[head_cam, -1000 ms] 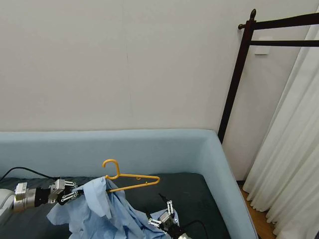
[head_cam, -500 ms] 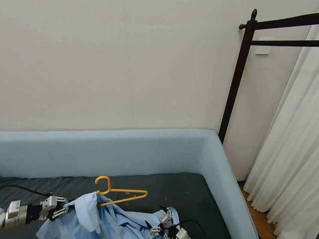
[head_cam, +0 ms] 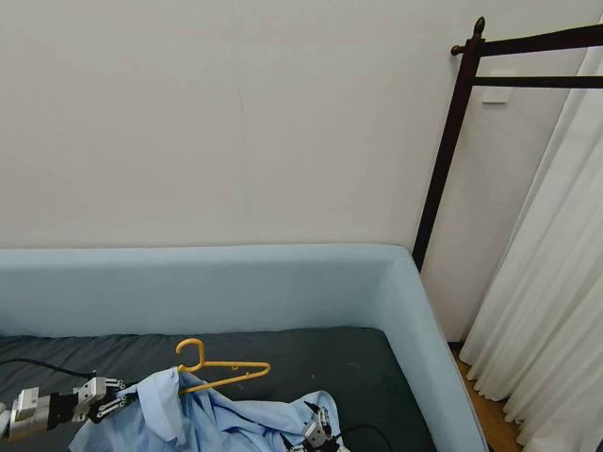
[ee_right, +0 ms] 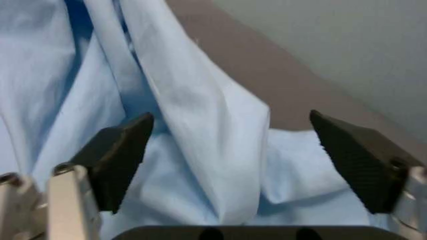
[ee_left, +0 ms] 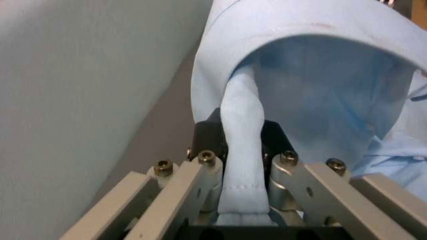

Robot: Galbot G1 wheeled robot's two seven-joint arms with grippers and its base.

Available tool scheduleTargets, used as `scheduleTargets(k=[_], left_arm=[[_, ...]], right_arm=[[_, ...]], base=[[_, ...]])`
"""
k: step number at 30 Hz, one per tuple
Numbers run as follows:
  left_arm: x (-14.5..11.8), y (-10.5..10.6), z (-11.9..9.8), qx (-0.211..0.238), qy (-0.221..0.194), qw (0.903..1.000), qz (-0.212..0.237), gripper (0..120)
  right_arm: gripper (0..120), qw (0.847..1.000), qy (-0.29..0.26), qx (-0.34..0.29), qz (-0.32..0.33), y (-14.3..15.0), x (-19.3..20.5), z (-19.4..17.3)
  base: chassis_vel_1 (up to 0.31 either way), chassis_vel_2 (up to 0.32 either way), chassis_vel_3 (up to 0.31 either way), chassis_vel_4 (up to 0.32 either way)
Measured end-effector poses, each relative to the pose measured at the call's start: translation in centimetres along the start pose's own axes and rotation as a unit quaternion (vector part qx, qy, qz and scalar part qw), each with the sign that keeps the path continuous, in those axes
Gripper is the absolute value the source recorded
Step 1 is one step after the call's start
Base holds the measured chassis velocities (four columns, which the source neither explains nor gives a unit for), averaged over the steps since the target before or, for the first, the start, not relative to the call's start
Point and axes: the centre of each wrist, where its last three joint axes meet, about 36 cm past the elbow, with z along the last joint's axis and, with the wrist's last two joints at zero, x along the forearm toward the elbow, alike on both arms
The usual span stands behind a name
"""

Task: Pick up the clothes from the sofa and hang them on the clothes hanger.

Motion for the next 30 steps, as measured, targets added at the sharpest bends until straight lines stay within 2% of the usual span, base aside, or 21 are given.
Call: scheduleTargets(k=[1,3,5,6,9,10,13,15,17,19,23,25,30], left_arm=[[-0.1,0.0,-0.1,-0.001,-0.001,1.0,0.0,6],[-0.5,0.1,-0.5,-0.007,-0.006,0.9999,0.004,6],[-0.5,0.1,-0.6,-0.008,-0.007,0.9999,0.005,6],[-0.6,0.0,-0.6,-0.009,-0.009,0.9999,0.005,6],[-1.0,-0.1,-0.6,-0.011,-0.013,0.9998,0.006,6],[-1.0,-0.1,-0.6,-0.011,-0.013,0.9998,0.006,6],[-1.4,-0.1,-0.6,-0.012,-0.018,0.9998,0.005,6],[-1.4,0.0,-0.6,-0.013,-0.019,0.9997,0.005,6],[-1.5,0.3,-0.6,-0.014,-0.022,0.9997,0.0,6],[-1.5,0.4,-0.6,-0.014,-0.023,0.9996,-0.002,6],[-1.5,0.8,-0.5,-0.01,-0.034,0.9993,-0.015,6],[-1.5,0.9,-0.4,-0.007,-0.041,0.9989,-0.021,6],[-1.3,0.8,0.0,-0.007,-0.096,0.9931,-0.068,6]], right_arm=[[85,1.0,0.002,0.0,0.0,-0.1,-0.1,0.1],[72,1.0,0.015,-0.004,0.003,-0.4,-0.8,0.8],[70,1.0,0.017,-0.005,0.004,-0.5,-0.9,0.8],[62,1.0,0.021,-0.007,0.007,-0.7,-1.2,1.1],[50,1.0,0.023,-0.015,0.012,-1.2,-1.7,1.1],[50,1.0,0.023,-0.015,0.012,-1.2,-1.7,1.1],[35,0.999,0.017,-0.027,0.014,-1.3,-1.9,0.8],[32,0.999,0.012,-0.033,0.015,-1.3,-1.9,0.6],[20,0.998,-0.001,-0.054,0.017,-1.3,-1.7,-0.1],[17,0.998,-0.005,-0.065,0.018,-1.2,-1.7,-0.4],[0,0.989,-0.033,-0.142,0.029,-1.4,-1.7,-2.3],[0,0.985,-0.041,-0.163,0.033,-1.7,-1.7,-3.1],[0,0.972,-0.081,-0.212,0.063,-4.2,-2.1,-6.7]], base=[[0.0,0.0,0.0,0.0],[0.0,0.0,0.0,0.0],[0.0,0.0,0.0,0.0],[0.0,0.0,0.0,0.0],[0.0,0.0,0.0,0.0],[0.0,0.0,0.0,0.0],[0.0,0.0,0.0,0.0],[0.0,0.0,0.0,0.0],[0.0,0.0,0.0,0.0],[0.0,0.0,0.0,0.0],[0.0,0.0,0.0,0.0],[0.0,0.0,0.0,0.0],[0.0,0.0,0.0,0.0]])
